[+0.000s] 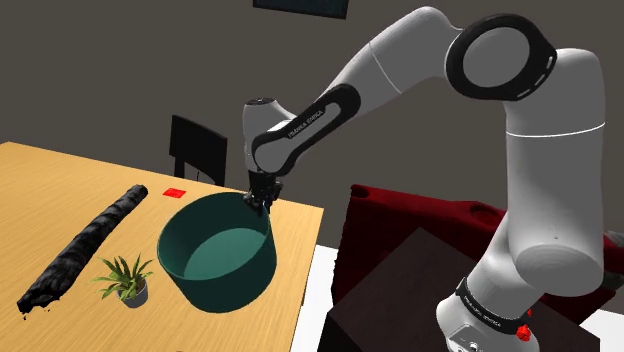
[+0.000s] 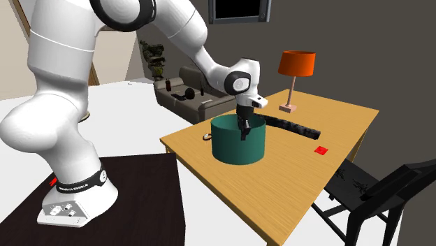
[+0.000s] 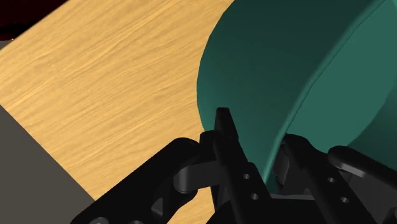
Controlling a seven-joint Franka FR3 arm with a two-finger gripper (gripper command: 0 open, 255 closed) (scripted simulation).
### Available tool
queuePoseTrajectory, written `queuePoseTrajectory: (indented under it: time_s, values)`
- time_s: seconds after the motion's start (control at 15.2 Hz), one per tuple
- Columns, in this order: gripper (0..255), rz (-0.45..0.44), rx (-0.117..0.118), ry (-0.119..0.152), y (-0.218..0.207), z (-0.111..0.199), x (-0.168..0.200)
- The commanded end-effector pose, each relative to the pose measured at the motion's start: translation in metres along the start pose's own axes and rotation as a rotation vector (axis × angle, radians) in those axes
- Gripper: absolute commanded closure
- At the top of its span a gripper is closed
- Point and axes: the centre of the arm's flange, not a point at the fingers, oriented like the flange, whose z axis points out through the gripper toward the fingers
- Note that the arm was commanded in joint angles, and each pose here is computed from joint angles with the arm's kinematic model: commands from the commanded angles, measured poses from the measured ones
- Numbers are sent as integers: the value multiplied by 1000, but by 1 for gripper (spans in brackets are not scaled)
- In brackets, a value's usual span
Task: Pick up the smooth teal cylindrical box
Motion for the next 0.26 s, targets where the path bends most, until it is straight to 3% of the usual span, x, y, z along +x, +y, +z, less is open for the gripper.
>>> queuePoseTrajectory:
  time_s: [0.0,0.2]
  values:
    - [255,0,2,5,1,-14,1]
    - [255,0,2,5,1,-20,1]
